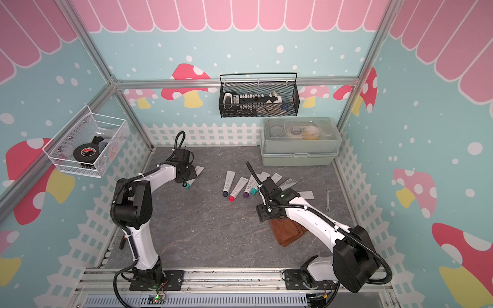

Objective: Wipe the surface of the toothpaste tube
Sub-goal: Pick up the toothpaste from the center of the board, then place the toothpaste at the center of the board, then pick up the cleaning item at the center of the board.

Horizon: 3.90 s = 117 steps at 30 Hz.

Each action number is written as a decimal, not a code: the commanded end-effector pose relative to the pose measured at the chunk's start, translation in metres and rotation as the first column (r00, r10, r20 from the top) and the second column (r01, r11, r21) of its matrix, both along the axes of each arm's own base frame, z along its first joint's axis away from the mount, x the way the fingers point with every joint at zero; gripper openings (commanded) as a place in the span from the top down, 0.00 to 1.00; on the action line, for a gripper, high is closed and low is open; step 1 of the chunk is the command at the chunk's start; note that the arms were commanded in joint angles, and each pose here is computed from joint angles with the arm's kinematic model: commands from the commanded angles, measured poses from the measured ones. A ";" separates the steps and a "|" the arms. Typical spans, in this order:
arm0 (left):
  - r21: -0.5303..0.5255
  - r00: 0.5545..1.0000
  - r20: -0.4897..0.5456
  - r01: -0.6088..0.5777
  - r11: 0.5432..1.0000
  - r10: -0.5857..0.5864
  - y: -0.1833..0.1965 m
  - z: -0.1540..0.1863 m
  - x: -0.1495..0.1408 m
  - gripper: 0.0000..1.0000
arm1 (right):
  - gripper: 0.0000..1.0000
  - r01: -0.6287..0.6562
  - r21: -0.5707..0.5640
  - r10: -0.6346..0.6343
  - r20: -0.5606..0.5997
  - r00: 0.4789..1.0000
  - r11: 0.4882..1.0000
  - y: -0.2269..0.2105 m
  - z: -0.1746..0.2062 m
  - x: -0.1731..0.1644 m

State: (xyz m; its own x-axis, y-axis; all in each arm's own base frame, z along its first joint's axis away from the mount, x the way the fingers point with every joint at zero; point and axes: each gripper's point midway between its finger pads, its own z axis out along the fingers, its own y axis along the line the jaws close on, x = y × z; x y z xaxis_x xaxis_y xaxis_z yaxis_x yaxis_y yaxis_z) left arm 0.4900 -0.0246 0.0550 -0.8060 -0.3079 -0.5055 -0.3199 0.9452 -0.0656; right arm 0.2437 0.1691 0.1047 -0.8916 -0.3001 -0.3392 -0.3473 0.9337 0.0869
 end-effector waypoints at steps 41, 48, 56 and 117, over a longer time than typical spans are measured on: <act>-0.095 0.930 0.145 0.354 0.931 -0.339 -0.112 0.057 -0.066 0.79 | 0.32 -0.012 -0.031 0.013 0.019 1.000 0.999 -0.005 0.002 -0.002; -0.099 0.846 0.200 0.519 0.849 -0.494 -0.176 0.077 -0.113 0.79 | 0.32 0.045 -0.091 -0.040 0.054 0.998 0.995 -0.018 0.002 0.005; -0.093 0.705 0.184 0.706 0.702 -0.685 -0.253 0.067 -0.184 0.78 | 0.32 0.123 -0.094 -0.109 0.138 0.984 0.988 -0.034 0.019 0.013; -0.157 0.538 0.257 0.843 0.515 -0.802 -0.291 -0.059 -0.323 0.54 | 0.39 0.107 -0.146 -0.117 -0.061 0.991 0.983 -0.025 -0.075 0.022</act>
State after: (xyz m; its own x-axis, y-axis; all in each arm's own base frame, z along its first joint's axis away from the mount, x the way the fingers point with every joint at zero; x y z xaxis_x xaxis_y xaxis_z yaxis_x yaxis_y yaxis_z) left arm 0.1857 -0.3338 0.0239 -0.6322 0.2836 -0.7211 0.6469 0.7053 -0.2898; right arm 0.2590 0.1439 0.0315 -0.9450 -0.2344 -0.2281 -0.2359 0.9716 -0.0213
